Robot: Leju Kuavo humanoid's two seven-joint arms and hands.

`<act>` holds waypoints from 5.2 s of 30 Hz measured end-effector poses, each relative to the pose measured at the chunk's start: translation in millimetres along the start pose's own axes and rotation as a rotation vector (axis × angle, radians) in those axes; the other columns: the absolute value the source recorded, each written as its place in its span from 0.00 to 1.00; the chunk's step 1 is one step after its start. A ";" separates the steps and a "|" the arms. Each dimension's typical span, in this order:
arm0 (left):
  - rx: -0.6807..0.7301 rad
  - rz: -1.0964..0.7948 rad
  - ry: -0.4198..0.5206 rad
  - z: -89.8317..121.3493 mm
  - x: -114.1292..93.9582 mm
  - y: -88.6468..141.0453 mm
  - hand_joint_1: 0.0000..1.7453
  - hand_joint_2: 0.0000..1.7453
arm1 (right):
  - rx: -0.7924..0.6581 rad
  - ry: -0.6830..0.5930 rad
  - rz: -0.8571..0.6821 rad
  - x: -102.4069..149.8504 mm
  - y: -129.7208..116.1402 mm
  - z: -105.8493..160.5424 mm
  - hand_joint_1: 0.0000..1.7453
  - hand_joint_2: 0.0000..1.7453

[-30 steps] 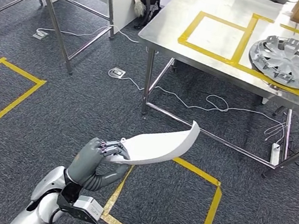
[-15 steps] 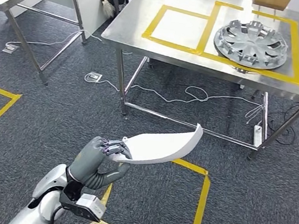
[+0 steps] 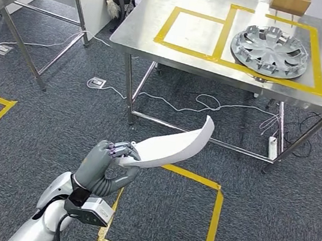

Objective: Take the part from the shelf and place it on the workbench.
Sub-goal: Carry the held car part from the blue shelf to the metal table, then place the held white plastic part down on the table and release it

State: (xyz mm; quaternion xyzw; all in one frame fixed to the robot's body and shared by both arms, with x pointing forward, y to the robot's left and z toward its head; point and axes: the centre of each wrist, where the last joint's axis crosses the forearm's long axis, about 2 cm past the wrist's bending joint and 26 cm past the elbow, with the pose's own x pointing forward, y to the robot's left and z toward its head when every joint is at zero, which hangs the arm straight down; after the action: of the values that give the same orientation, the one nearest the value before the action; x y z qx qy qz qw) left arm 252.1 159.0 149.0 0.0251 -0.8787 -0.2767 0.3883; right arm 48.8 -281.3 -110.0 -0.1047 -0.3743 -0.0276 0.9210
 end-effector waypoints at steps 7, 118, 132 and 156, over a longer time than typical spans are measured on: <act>0.007 0.001 0.001 -1.2 0.1 0.4 1.00 1.00 | 0.006 0.002 -0.003 1.0 2.9 0.0 0.00 1.00; 0.315 -0.227 0.324 -9.5 -39.1 20.2 1.00 1.00 | 0.035 0.106 0.071 -6.0 25.8 12.8 0.00 1.00; 0.200 -0.198 0.215 -22.4 -30.2 4.1 1.00 1.00 | 0.102 0.099 0.063 -4.4 14.0 7.1 0.00 1.00; 0.025 -0.175 0.120 -33.4 -22.4 -16.6 1.00 1.00 | 0.109 0.080 0.090 3.1 10.1 0.0 0.00 1.00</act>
State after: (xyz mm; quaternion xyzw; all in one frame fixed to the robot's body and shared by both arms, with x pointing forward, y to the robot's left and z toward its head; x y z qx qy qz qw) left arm 288.2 135.2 143.8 0.1232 -0.8517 -0.2965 0.4141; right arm 52.4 -271.3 -109.5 -0.0698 -0.3330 0.0304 0.9398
